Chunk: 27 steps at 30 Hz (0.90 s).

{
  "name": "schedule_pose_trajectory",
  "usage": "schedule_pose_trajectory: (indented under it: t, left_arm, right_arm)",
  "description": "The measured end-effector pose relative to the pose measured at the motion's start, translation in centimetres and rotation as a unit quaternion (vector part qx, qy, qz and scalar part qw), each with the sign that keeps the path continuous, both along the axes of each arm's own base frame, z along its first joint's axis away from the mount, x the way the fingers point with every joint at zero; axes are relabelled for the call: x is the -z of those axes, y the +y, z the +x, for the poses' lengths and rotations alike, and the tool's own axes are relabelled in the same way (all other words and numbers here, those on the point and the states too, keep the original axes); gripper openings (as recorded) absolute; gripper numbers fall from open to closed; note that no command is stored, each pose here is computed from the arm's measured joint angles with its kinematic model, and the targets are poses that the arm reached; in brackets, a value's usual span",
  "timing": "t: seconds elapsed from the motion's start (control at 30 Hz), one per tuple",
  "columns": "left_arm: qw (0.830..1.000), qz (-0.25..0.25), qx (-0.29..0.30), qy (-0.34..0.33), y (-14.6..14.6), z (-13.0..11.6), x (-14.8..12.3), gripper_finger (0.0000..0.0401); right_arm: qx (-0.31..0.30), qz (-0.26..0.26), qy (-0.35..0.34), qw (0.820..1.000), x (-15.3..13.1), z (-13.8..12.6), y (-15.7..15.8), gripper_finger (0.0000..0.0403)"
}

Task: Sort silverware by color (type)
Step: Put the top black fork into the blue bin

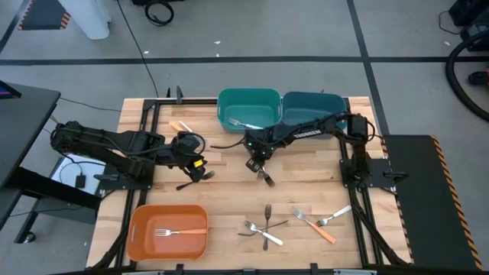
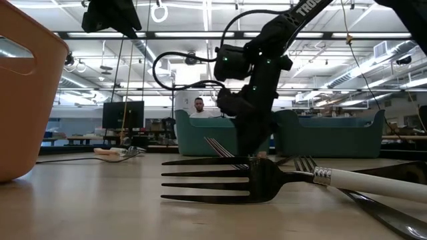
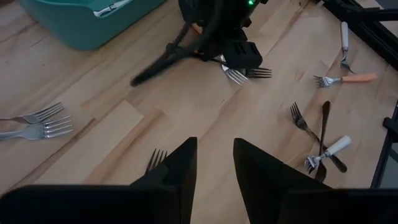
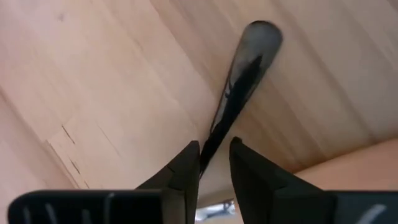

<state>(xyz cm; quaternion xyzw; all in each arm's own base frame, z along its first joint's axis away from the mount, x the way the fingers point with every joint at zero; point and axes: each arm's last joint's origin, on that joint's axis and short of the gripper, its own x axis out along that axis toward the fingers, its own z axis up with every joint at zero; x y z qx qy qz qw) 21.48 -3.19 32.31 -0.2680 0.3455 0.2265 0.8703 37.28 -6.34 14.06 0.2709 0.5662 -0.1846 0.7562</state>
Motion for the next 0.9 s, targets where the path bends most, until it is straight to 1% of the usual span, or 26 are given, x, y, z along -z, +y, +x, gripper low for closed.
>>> schedule_pose_trajectory:
  t: [0.23, 0.53, 0.67, 0.77, 0.87, 0.9]
  left_arm:
    - [1.000, 0.007, 0.008, 0.002, 0.0, 0.0, 0.0, 0.0114]
    - [1.000, 0.009, 0.009, 0.003, 0.0, 0.0, 0.0, 0.0114]
    - [1.000, 0.009, 0.009, 0.002, 0.0, 0.0, 0.0, 0.0114]
    - [1.000, 0.009, 0.009, 0.002, 0.0, 0.0, 0.0, 0.0114]
    - [1.000, 0.009, 0.009, 0.002, 0.0, 0.0, 0.0, 0.0114]
    - [1.000, 0.009, 0.009, 0.003, 0.0, 0.0, 0.0, 0.0114]
  right_arm:
    - [-0.004, -0.009, 0.013, 1.000, 0.0, 0.0, 1.4, 0.0097]
    - [0.005, -0.065, 0.034, 0.997, 0.5, 0.0, 2.9, 0.0094]
    - [0.006, -0.065, 0.041, 0.997, 1.1, 0.1, 2.9, 0.0090]
    - [0.008, -0.063, 0.045, 0.997, 1.5, 0.1, 2.9, 0.0068]
    - [0.000, -0.059, 0.043, 0.997, 1.5, 0.2, 2.9, 0.0022]
    - [-0.003, -0.057, 0.043, 0.997, 1.5, 0.2, 2.9, 0.0015]
